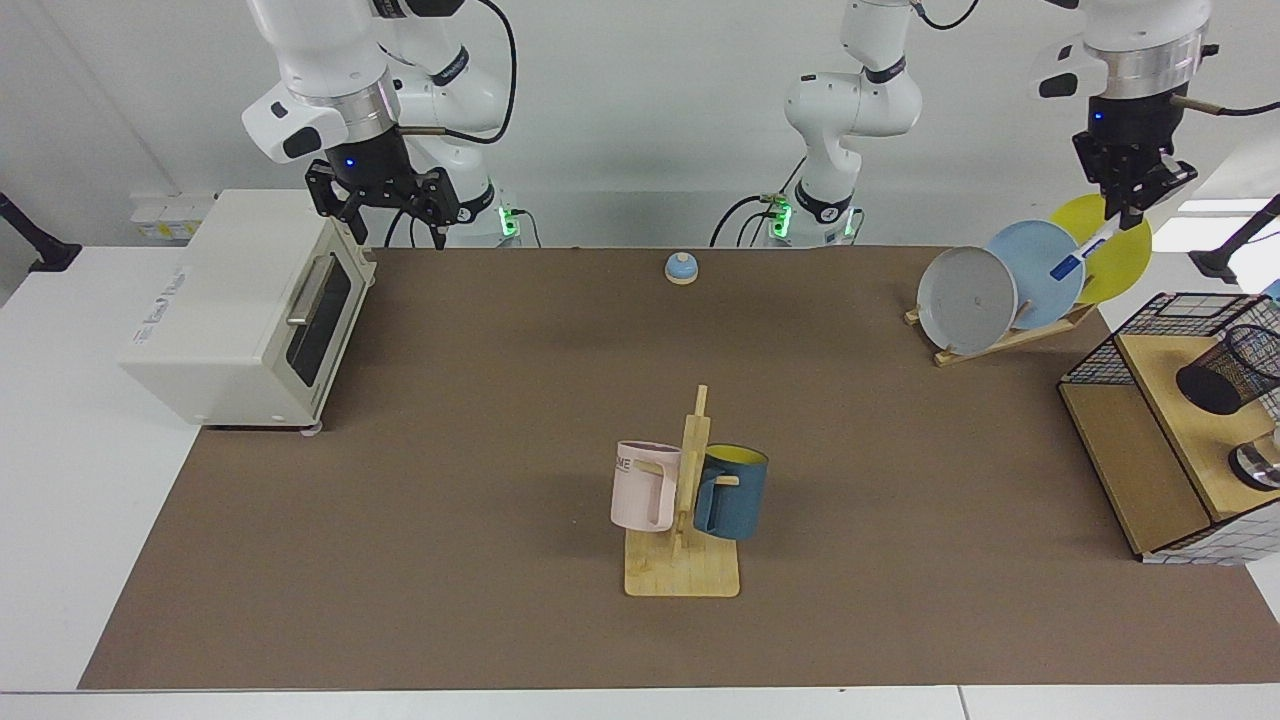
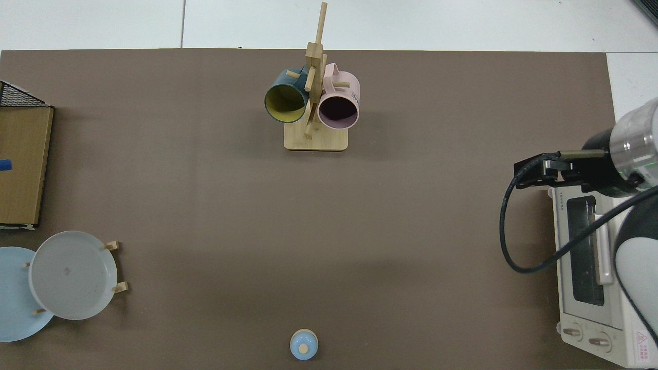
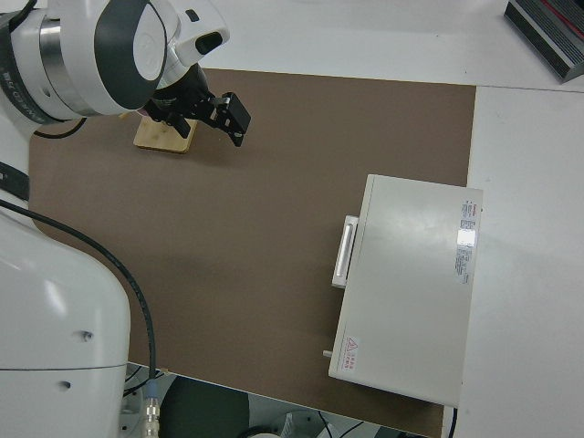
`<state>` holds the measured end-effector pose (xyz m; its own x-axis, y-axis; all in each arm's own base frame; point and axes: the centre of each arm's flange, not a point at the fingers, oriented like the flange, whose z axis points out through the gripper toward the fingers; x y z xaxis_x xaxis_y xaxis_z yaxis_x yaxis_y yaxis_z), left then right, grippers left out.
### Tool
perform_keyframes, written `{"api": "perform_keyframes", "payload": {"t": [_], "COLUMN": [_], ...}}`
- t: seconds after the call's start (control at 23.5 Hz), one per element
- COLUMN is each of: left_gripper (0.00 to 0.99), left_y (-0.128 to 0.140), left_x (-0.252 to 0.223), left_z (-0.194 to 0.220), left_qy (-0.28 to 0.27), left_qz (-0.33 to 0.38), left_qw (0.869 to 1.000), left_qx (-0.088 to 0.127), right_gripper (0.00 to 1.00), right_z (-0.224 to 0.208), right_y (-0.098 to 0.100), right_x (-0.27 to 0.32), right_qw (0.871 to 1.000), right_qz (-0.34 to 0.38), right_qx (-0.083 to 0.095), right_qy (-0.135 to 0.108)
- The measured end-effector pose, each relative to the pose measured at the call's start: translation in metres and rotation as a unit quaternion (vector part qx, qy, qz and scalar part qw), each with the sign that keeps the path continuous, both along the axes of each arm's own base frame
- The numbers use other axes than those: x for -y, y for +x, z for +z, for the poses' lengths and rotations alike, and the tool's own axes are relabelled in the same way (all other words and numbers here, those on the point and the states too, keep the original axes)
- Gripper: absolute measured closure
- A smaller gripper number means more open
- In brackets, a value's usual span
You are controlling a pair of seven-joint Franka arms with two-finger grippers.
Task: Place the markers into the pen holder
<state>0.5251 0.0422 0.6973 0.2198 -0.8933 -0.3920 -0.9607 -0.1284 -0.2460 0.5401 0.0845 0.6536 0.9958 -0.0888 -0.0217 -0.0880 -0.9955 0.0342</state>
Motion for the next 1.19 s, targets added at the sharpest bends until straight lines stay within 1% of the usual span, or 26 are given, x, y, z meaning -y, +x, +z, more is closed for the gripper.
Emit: {"api": "perform_keyframes", "payload": {"t": [0.3,0.6,0.81,1.07,1.15,1.19], "left_gripper": [0.819,0.819,0.819,0.819,0.819,0.819], "left_y": [0.007,0.007,0.006,0.006,0.006,0.006], "left_x": [-0.057,-0.065,-0.083,-0.116,-0.128,-0.135], "left_z": [0.007,0.01,0.013,0.017,0.016,0.015], "left_qy": [0.028,0.059,0.065,0.084,0.092,0.097], "left_qz": [-0.043,-0.07,-0.065,-0.059,-0.066,-0.068], "left_qw": [0.999,0.996,0.996,0.995,0.993,0.993], "left_qx": [-0.006,-0.022,-0.022,-0.016,-0.017,-0.021], "right_gripper": [0.0,0.0,0.0,0.0,0.0,0.0], "right_z": [0.0,0.0,0.0,0.0,0.0,0.0], "right_y": [0.0,0.0,0.0,0.0,0.0,0.0], "right_x": [0.0,0.0,0.0,0.0,0.0,0.0], "right_qw": [1.0,1.0,1.0,1.0,1.0,1.0], "right_qz": [0.0,0.0,0.0,0.0,0.0,0.0], "right_qx": [0.0,0.0,0.0,0.0,0.0,0.0], "right_qy": [0.0,0.0,0.0,0.0,0.0,0.0]}}
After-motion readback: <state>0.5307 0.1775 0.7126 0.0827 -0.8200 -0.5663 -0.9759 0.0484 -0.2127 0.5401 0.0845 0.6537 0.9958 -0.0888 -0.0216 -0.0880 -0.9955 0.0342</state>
